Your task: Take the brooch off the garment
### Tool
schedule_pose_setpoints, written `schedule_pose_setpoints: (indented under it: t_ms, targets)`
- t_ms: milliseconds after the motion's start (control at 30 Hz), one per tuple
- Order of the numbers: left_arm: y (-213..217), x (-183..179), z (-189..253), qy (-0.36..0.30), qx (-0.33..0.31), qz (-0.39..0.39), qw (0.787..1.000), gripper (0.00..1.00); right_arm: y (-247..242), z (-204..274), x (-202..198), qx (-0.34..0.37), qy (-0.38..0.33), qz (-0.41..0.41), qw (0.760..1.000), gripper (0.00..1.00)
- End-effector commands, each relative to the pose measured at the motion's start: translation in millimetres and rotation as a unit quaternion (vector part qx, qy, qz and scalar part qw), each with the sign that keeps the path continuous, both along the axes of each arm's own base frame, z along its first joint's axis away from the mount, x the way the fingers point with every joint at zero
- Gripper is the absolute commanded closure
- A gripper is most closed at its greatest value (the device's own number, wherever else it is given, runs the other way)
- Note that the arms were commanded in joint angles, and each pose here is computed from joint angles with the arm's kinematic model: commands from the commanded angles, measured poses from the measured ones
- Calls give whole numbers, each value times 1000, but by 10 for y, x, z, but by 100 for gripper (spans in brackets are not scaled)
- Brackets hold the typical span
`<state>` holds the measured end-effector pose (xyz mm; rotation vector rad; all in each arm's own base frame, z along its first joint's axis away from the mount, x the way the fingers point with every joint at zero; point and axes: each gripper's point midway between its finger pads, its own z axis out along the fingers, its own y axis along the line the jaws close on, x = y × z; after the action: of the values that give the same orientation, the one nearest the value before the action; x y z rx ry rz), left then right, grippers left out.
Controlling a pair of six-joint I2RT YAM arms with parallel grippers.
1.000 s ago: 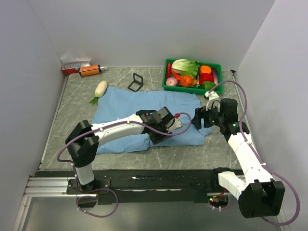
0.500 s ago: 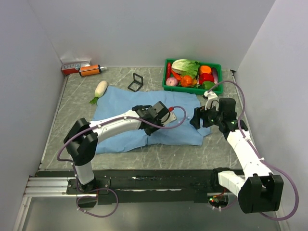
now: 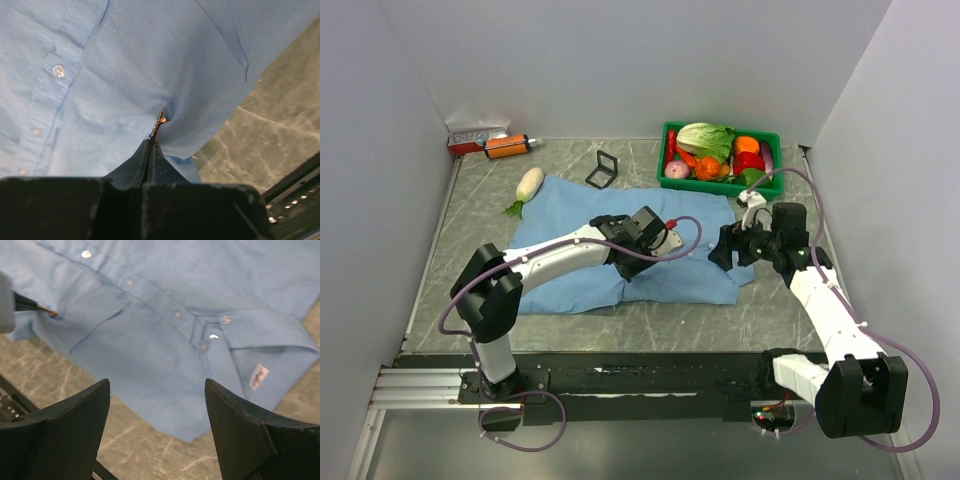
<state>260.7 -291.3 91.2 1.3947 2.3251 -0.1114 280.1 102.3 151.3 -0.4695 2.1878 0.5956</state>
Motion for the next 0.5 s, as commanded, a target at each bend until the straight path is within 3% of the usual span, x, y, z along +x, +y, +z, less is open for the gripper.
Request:
schedule_pose_setpoints:
  t_ms: [0,233,467]
  targets:
    - [-60,-123,183,50,-77,21,996,99,410,179,-180,12,-47,122,991,18]
    - [54,-57,350,96,-176,103,974,99,933,263,-416,-18,-160,270,949,17]
    - [-24,-112,518,105,-266,118,951,99,1510,95,-378,-44,-186,347,918,16]
